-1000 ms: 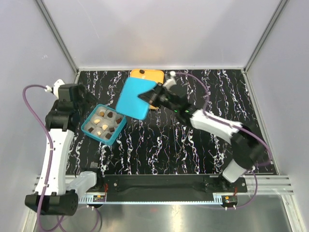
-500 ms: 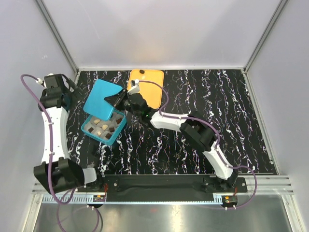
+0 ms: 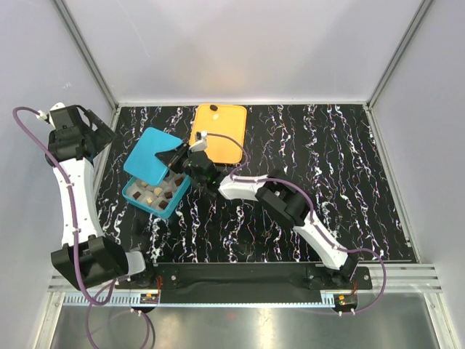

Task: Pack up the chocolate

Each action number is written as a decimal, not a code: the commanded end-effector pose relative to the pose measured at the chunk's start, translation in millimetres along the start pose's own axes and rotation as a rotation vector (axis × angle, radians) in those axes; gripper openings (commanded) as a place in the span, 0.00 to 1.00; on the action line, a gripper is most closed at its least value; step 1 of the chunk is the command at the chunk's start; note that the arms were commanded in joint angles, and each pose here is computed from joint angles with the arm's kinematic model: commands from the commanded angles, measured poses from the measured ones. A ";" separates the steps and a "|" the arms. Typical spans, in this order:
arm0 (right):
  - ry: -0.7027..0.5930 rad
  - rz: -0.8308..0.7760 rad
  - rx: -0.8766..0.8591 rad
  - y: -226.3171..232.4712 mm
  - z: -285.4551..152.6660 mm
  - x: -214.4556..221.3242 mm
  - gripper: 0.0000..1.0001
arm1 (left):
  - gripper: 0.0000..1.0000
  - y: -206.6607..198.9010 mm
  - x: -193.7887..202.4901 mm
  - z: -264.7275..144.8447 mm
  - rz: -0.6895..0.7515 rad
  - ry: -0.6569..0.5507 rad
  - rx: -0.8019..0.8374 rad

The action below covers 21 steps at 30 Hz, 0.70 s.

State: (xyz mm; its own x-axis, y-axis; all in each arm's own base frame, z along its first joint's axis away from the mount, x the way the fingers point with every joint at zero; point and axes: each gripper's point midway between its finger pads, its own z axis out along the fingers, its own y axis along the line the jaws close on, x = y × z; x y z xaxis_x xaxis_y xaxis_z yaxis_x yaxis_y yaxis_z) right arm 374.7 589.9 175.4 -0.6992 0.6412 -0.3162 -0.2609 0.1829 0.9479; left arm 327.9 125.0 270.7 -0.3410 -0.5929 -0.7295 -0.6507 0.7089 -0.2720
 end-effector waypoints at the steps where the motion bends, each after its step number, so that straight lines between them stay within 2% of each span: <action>1: -0.089 0.078 -0.092 36.5 0.2 -5.9 0.00 | 0.99 -19.4 -12.7 12.3 0.054 0.000 0.086; 10: -0.075 0.159 -0.038 13.5 -1.4 21.4 0.00 | 0.95 -9.2 27.1 50.9 0.109 0.169 0.049; 16: -0.068 0.162 0.013 2.6 -6.5 33.3 0.01 | 0.87 -14.5 48.6 63.4 0.053 0.251 0.117; 21: -0.070 0.168 0.061 -10.7 -10.6 37.7 0.01 | 0.85 -8.0 62.0 71.9 0.024 0.286 0.102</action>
State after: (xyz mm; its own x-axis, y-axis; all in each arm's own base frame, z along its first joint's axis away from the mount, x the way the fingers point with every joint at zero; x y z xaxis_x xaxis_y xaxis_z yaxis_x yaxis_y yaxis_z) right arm 342.4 607.2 140.7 -0.7165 0.6721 -0.1868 -0.1155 0.1499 0.9819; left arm 350.7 112.7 183.2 -0.5582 -0.6365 -0.5322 -0.5967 0.7537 -0.2756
